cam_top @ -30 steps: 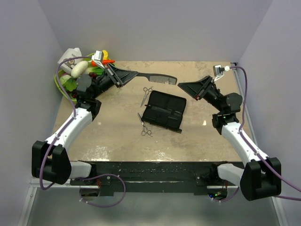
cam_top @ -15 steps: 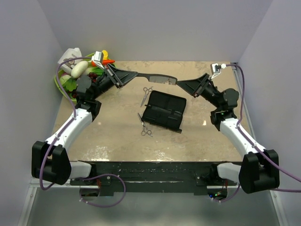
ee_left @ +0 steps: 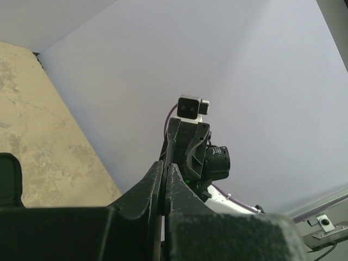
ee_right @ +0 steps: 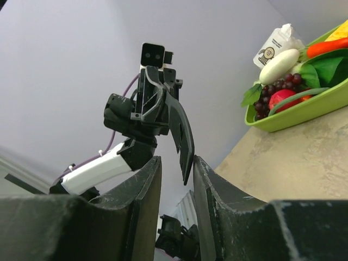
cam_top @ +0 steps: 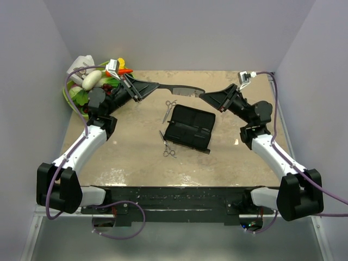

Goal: Sort the hair-cutting tools
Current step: Place the comb in the hairdressing tool bag.

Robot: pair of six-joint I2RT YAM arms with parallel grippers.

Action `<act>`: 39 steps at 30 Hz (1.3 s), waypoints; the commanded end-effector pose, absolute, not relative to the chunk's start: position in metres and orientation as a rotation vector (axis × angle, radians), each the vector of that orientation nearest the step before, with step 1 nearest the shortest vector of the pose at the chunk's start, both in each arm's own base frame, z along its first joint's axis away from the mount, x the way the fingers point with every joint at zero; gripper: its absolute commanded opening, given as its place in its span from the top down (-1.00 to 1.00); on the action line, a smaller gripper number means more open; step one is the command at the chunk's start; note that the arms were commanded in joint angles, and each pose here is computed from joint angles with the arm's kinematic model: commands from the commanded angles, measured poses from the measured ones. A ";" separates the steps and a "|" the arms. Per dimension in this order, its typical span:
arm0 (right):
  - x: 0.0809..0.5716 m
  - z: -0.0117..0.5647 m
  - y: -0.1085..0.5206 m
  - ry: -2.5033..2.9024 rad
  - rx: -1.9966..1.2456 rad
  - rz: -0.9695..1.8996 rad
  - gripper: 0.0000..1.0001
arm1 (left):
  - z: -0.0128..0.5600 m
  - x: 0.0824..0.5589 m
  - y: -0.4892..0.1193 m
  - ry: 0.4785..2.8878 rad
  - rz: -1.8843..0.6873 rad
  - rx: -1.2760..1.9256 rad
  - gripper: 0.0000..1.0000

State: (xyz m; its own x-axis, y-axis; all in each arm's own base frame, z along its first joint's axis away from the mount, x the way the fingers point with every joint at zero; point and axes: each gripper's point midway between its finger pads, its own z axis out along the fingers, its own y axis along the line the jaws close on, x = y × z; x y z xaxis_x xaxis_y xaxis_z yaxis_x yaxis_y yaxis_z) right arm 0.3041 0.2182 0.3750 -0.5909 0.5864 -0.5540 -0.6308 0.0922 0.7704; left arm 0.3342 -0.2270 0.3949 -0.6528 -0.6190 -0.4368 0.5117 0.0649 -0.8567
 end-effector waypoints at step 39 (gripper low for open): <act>0.319 0.333 0.149 1.612 0.180 1.172 1.00 | 0.333 0.401 -0.216 1.817 -1.192 -0.061 -0.82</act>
